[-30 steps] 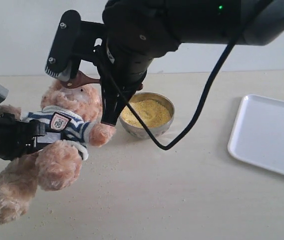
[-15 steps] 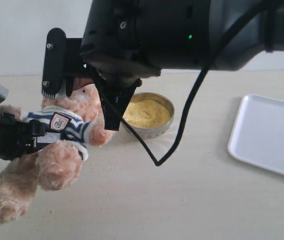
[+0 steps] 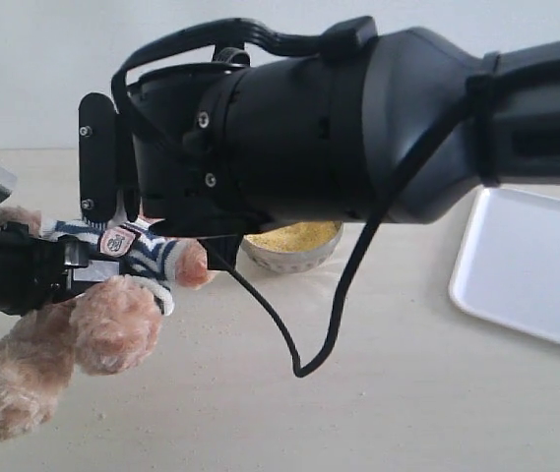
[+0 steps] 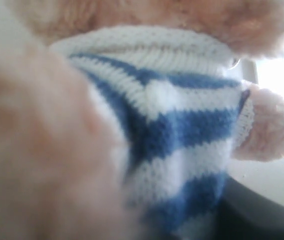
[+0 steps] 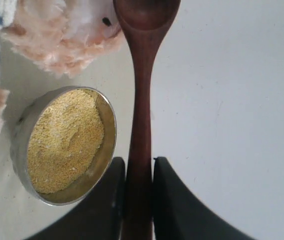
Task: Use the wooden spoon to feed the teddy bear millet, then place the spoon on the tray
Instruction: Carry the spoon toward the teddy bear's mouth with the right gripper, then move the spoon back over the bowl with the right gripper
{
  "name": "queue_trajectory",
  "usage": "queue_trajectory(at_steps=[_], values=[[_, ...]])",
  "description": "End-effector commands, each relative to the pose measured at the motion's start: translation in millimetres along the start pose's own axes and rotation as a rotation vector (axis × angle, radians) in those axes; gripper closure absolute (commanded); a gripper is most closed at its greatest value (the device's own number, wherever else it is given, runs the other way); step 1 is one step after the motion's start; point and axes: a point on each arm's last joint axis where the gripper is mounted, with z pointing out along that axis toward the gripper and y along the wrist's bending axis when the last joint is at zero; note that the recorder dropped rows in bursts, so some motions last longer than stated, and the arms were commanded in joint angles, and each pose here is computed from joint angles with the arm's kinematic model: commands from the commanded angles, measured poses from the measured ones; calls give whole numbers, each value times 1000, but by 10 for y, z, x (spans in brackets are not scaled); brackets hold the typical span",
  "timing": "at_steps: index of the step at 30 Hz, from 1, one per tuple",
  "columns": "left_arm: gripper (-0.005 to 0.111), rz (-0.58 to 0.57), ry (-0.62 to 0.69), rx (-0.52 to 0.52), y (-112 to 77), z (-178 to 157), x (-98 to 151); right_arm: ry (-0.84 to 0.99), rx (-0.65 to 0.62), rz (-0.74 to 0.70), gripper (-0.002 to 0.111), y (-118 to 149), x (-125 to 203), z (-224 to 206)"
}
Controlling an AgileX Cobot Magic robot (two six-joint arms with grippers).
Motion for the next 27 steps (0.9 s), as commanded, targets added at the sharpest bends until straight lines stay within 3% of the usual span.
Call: queue_trajectory(at_steps=[1,6,12,21,27], values=[[102,-2,-8,26,-21,-4,-9,0,22,-11,108,6,-23,-48],[102,-1,-7,25,-20,-4,-8,65,35,-79,108,59,-34,-167],[102,2,-5,32,-27,-4,-6,72,42,-58,108,57,-28,-156],[102,22,-5,40,-34,-4,-5,92,-28,127,108,42,47,-156],[102,20,-6,41,-34,-4,-7,115,-107,362,108,-339,430,-131]])
